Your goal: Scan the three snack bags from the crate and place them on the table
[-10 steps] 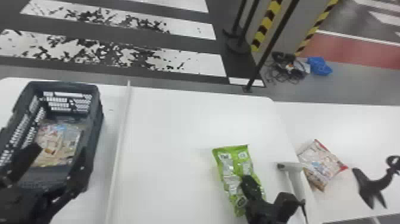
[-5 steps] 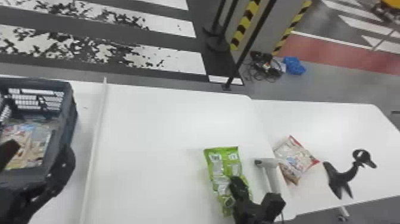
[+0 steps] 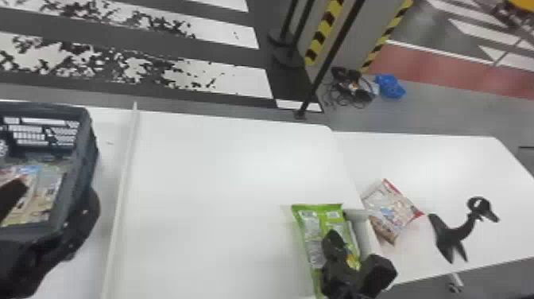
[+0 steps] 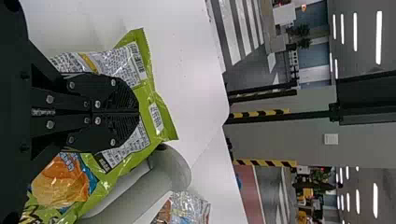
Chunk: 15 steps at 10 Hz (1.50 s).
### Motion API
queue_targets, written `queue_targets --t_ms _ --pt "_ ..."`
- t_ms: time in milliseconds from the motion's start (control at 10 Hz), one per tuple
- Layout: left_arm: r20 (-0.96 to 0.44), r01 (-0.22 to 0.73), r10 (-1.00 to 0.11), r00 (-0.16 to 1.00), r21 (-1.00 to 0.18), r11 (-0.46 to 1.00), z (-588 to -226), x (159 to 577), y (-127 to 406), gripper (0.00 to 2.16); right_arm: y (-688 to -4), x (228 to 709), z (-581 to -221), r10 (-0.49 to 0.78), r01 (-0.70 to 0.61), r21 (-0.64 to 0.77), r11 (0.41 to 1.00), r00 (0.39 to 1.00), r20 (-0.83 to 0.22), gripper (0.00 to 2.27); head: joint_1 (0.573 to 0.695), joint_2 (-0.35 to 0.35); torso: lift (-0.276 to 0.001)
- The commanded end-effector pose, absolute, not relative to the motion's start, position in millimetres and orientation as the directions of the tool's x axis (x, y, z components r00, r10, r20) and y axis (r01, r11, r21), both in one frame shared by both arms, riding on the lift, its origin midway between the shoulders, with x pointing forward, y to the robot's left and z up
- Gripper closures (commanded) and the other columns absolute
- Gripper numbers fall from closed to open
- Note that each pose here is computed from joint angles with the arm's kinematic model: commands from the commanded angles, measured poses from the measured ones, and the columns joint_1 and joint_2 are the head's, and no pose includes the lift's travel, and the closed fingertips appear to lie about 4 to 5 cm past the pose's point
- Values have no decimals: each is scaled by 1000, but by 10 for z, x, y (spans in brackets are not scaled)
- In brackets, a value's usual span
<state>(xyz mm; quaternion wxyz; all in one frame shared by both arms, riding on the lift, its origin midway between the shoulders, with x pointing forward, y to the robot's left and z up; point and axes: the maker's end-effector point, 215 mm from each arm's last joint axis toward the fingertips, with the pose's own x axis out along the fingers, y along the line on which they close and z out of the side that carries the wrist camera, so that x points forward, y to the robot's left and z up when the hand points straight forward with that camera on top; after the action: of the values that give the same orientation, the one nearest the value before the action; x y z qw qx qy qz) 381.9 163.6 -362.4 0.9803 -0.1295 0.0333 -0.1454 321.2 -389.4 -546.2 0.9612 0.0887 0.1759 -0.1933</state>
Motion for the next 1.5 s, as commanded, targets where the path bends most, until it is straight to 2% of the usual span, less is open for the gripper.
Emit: queue_targets --t_ms 0,300,600,800,1200,1400 --pt "-23 273 -289 957 -265 925 -3607 3849 1670 -1 -3845 3268 -5471 -325 393 104 914 860 -393 2013 695 -350 -36" --pt "-16 271 -286 958 -275 922 -3625 3921 1661 -1 -3773 3344 -5608 -308 382 101 919 853 -422 2013 695 -328 -36" --pt "-13 270 -284 959 -269 924 -3626 3981 1670 -1 -3768 3378 -6003 -296 385 86 919 818 -493 2013 695 -327 -36" --pt "-18 270 -285 958 -266 925 -3662 4017 1681 -1 -3425 3474 -6102 -242 342 107 934 823 -514 2013 695 -312 -36" --pt "-15 268 -282 959 -271 925 -3675 4058 1732 -1 -3100 3744 -6018 -230 319 88 944 825 -516 2017 695 -217 -36" --pt "-1 268 -279 960 -270 925 -3604 4067 1743 -1 -3177 3770 -5528 -271 342 94 935 859 -434 2013 695 -204 -36"
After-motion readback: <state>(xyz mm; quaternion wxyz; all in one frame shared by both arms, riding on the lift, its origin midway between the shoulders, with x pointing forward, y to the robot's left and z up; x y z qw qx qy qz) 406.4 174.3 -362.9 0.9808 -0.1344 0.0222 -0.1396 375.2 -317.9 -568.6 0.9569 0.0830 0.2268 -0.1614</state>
